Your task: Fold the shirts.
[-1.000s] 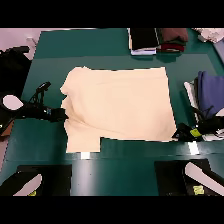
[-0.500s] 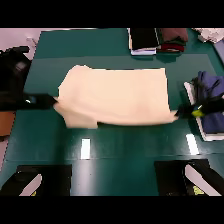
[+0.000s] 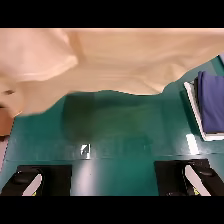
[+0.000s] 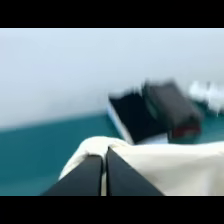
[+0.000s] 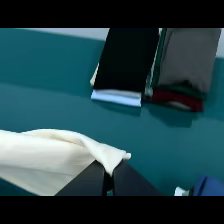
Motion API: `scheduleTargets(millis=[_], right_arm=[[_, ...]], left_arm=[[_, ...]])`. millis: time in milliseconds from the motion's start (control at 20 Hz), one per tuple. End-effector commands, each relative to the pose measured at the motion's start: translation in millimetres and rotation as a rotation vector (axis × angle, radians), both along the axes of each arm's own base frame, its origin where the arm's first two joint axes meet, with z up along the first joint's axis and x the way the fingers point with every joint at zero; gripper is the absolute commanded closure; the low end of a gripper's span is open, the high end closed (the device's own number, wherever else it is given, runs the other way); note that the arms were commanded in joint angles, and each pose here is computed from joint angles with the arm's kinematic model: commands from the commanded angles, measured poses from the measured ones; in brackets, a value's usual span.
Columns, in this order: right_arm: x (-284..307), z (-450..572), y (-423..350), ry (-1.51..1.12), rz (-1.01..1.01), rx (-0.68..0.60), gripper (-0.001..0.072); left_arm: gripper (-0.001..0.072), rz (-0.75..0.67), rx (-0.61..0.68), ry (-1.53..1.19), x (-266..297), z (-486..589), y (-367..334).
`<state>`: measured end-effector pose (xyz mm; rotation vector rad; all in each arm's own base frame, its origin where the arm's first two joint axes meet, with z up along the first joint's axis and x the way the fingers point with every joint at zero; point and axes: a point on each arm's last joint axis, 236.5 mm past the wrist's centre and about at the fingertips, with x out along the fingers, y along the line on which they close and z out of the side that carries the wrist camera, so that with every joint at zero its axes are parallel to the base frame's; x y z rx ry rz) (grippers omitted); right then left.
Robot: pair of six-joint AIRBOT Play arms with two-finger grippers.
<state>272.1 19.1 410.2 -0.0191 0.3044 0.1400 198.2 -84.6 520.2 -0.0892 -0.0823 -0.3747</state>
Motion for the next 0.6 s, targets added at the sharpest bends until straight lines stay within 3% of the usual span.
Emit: scheduleTargets(millis=[0, 200, 550], right_arm=[[-25, 45, 0, -0.055, -0.021, -0.036, 0.0691], [-4, 42, -8, 0.019, -0.028, -0.029, 0.0691], [101, -121, -31, 0.483, -0.008, 0.085, 0.0691]], left_arm=[[0.0685, 0.029, -0.035, -0.203, -53, 62, 10], [0.0685, 0.072, 0.013, 0.009, -5, 15, 16], [0.0683, 0.007, 0.093, 0.776, 181, -224, -2]])
